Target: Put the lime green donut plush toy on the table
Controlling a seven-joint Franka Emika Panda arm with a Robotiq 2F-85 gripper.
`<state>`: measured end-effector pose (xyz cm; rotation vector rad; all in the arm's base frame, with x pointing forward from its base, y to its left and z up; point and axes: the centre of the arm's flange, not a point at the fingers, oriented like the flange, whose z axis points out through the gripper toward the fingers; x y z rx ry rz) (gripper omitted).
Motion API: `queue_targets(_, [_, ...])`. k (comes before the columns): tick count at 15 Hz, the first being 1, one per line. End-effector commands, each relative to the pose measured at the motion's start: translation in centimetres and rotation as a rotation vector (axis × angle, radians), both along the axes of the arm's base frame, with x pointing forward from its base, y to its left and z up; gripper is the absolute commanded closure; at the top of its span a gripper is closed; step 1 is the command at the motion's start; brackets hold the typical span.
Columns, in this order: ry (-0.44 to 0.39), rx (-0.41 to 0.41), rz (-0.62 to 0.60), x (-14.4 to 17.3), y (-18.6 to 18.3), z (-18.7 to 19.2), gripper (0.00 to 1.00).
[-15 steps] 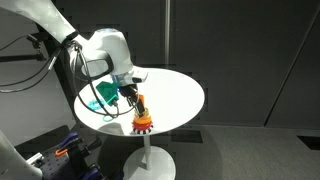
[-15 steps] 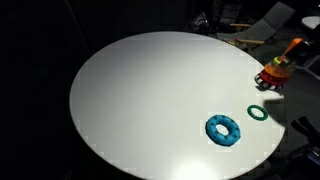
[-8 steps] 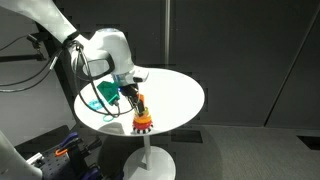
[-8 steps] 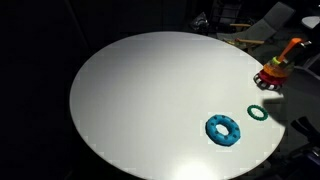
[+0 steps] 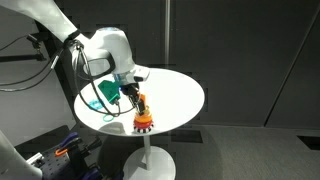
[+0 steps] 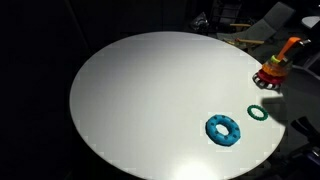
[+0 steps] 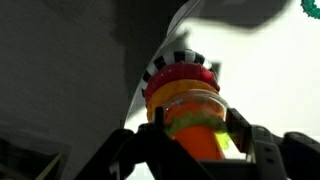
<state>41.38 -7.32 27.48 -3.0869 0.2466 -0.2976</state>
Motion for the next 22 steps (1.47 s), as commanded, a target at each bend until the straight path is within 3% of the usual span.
queue_targets(1, [-0.018,0.016,-0.025,0.6,-0.4,1.5,0.62])
queue_targets(15, [-0.063,0.122,-0.038,-0.1,-0.4,10.1,0.62])
queue_targets(19, [-0.089,0.149,-0.017,-0.1,0.7,12.5,0.62])
queue_targets(22, [-0.060,0.166,0.019,-0.1,2.3,12.7,0.62])
